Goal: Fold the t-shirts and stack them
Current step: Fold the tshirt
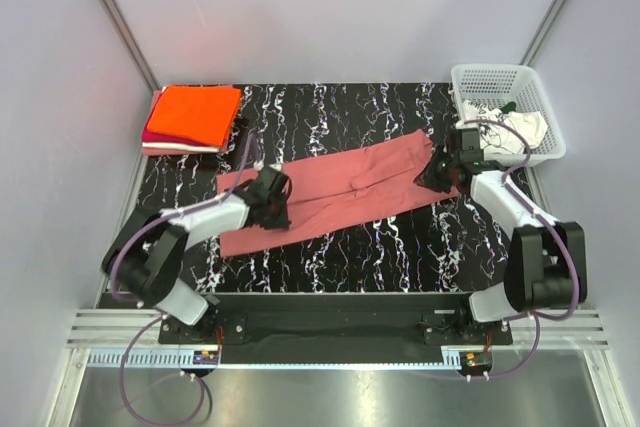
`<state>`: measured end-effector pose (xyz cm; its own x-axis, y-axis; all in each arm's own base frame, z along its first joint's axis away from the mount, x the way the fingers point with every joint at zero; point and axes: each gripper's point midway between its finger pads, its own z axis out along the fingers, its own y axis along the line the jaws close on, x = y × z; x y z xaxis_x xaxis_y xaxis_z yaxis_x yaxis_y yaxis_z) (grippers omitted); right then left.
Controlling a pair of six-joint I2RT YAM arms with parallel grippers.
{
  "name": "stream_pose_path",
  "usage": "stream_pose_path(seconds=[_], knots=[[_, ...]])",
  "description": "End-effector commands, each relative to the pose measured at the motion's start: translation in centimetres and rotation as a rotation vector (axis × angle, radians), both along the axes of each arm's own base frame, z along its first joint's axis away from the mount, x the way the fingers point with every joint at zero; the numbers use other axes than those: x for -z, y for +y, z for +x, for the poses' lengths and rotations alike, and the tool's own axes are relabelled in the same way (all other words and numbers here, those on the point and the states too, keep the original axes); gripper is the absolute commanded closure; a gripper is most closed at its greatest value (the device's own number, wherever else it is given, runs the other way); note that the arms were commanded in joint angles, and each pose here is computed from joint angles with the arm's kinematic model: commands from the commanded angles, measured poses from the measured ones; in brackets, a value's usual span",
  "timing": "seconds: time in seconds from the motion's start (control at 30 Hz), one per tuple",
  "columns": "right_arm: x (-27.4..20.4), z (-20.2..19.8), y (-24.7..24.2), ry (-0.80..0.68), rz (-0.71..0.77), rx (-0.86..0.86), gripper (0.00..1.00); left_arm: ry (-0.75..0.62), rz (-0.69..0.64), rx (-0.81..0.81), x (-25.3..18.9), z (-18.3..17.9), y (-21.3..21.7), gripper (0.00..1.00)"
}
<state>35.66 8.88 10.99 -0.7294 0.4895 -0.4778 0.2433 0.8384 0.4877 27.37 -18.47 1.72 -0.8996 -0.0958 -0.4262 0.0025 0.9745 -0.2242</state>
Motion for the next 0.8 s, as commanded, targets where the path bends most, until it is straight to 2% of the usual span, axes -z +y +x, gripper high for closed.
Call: stream_pose_path(seconds=[0.0, 0.07, 0.17, 0.23, 0.33, 0.43, 0.5, 0.53, 0.7, 0.77], knots=[[0.9, 1.5, -1.2, 0.024, -0.061, 0.059, 0.82, 0.051, -0.064, -0.131, -0.3, -3.9, 0.7, 0.78], [1.6, 2.8, -1.1, 0.041, -0.073, 0.066, 0.82, 0.021, -0.114, -0.144, -1.7, -4.5, 0.4, 0.75], [3.1, 4.6, -1.6, 0.072, -0.1, 0.102, 0.82, -0.135, -0.235, -0.135, -7.6, -3.0, -0.6, 0.71], [5.0, 5.4, -1.5, 0.109, -0.101, 0.108, 0.83, -0.208, -0.238, -0.106, -10.4, -2.2, -0.5, 0.69], [6.3, 7.1, -1.4, 0.131, -0.109, 0.121, 0.83, -0.367, -0.27, -0.033, -16.8, -0.3, -1.2, 0.67], [7.2, 8.8, -2.0, 0.132, -0.153, 0.131, 0.83, -0.442, -0.249, 0.014, -19.8, 0.3, -1.0, 0.64], [7.0, 10.4, -1.9, 0.109, -0.169, 0.103, 0.83, -0.466, -0.235, 0.037, -20.7, 0.5, -0.7, 0.62], [8.5, 10.6, -1.9, 0.139, -0.178, 0.09, 0.83, -0.472, -0.241, 0.053, -21.2, 0.4, -0.8, 0.62], [10.2, 13.0, -1.4, 0.172, -0.18, 0.072, 0.83, -0.514, -0.212, 0.085, -22.0, 0.7, -0.1, 0.59], [9.4, 14.6, -0.9, 0.141, -0.16, 0.057, 0.83, -0.527, -0.186, 0.08, -21.9, 1.0, 0.4, 0.58]])
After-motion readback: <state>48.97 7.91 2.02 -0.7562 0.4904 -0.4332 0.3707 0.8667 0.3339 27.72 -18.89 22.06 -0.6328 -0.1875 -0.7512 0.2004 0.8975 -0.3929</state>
